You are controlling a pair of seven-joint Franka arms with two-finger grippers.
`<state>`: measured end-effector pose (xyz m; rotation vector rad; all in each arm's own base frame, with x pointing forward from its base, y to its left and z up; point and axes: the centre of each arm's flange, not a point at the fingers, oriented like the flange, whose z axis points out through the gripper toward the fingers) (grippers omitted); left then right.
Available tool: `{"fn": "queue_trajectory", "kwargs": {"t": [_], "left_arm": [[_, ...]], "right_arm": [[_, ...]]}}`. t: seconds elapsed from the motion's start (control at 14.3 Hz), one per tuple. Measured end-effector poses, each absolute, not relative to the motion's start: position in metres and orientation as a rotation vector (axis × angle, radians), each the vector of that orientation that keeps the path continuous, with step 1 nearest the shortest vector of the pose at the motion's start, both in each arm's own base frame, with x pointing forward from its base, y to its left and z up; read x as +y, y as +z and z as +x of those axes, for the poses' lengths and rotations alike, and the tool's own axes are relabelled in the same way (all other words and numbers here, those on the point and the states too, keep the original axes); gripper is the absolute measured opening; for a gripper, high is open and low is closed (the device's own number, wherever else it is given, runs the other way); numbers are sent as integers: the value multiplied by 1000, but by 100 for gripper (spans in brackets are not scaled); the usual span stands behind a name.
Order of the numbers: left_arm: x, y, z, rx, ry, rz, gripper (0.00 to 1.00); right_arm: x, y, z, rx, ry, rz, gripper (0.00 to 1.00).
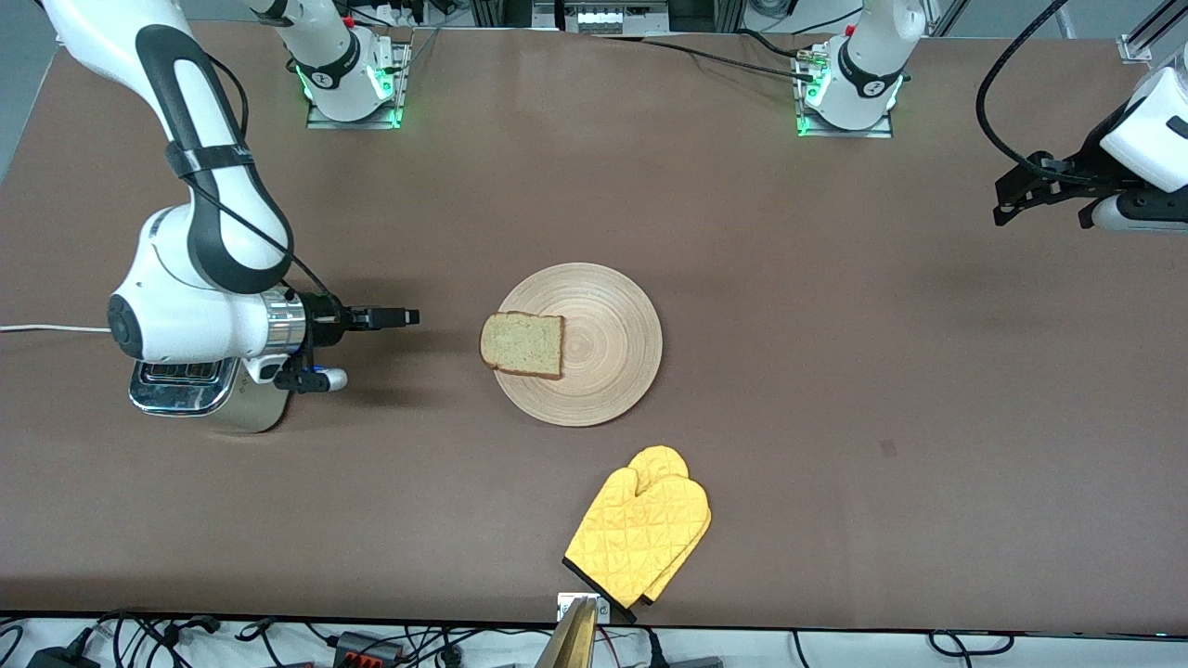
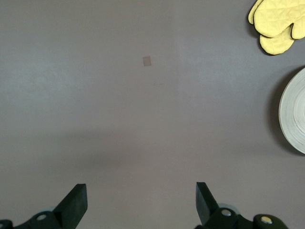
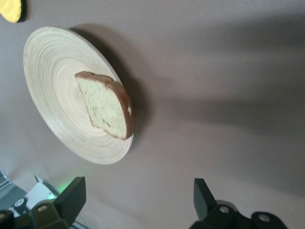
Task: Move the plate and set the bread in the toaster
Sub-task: 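Reach the right gripper toward the bread slice on the plate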
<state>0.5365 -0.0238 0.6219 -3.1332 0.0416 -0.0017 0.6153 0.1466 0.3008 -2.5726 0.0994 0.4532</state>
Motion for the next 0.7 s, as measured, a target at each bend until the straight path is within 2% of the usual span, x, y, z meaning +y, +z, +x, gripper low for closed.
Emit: {"fn": "queue_trajectory", "kwargs": {"t": [0.7], "left_arm": [[-24,622,536,43,-2,-3133,100]], "right_arm": [[192,237,599,266,455,-2512,100]]}}
